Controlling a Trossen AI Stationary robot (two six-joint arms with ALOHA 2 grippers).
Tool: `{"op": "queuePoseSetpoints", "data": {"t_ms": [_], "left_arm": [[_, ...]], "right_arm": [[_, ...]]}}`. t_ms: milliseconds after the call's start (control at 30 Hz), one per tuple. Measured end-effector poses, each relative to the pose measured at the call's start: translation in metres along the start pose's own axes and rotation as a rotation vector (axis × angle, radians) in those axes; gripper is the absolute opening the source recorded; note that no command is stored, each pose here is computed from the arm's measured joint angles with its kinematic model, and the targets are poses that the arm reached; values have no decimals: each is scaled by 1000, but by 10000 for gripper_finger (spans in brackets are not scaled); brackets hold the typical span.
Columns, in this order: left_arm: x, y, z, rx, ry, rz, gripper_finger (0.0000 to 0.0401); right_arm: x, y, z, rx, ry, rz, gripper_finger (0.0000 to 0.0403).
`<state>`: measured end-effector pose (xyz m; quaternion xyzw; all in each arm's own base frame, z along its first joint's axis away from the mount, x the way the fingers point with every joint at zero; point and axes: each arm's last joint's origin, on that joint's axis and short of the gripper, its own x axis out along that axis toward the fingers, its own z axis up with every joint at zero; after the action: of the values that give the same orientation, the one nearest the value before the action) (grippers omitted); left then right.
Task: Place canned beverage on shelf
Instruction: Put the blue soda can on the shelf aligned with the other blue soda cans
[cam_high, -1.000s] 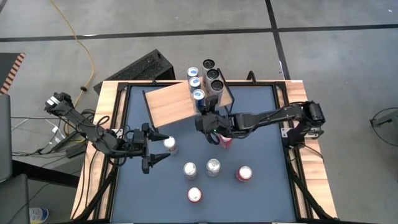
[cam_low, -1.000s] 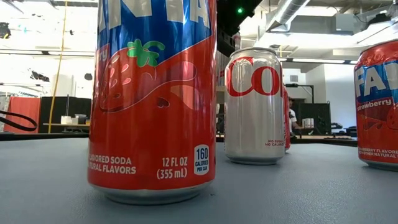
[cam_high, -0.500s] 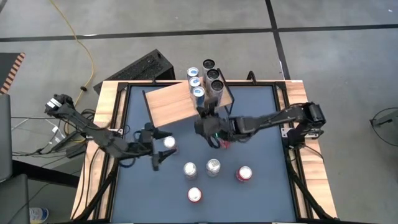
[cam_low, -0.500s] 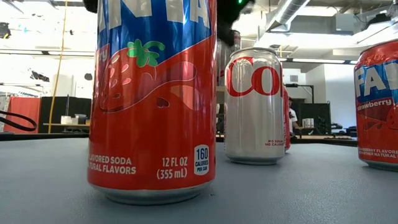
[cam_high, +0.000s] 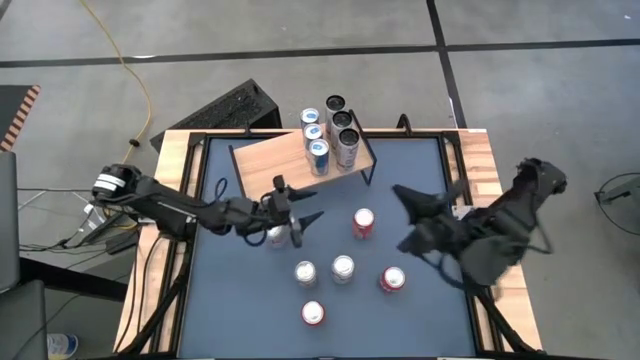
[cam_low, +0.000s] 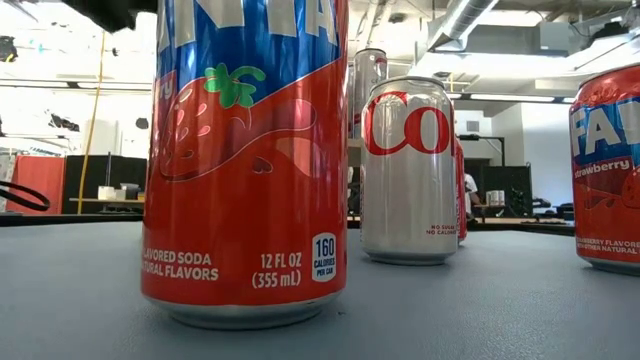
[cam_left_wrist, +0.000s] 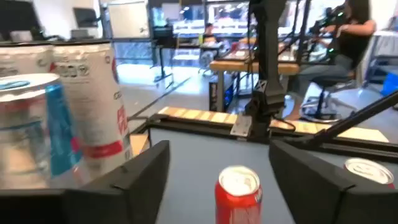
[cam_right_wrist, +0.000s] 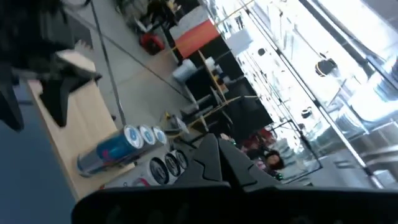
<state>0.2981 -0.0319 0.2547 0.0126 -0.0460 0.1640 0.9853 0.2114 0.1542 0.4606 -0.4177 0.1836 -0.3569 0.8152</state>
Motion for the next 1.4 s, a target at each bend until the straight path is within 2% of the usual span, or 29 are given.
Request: {"op": "queuePoseSetpoints", "data": {"t_ms": [100,200,300,367,667,833,1167,1400], "left_arm": [[11,9,-11,1,5,-19,180],[20,21,-20,4,26,25,110],[28,31,-22,-9,26,66,41],[32,38,-20,-10,18,87,11],[38,59,-21,-28,26,150,1],[38,57,-23,-20,41,149,0],[36,56,-25,16,69,224,0],[36,59,-25,23,74,317,0]], "right_arm": [[-17,-13,-4,64,-53,39,0],[-28,-22,-9,127,-89,72,0],[-35,-24,-10,143,-110,90,0],[-36,-24,-10,140,-114,94,0],[-34,-20,-9,116,-108,86,0],[-33,-20,-10,115,-105,83,0],[-32,-19,-10,122,-101,81,0],[-32,-19,-10,141,-101,82,0]]}}
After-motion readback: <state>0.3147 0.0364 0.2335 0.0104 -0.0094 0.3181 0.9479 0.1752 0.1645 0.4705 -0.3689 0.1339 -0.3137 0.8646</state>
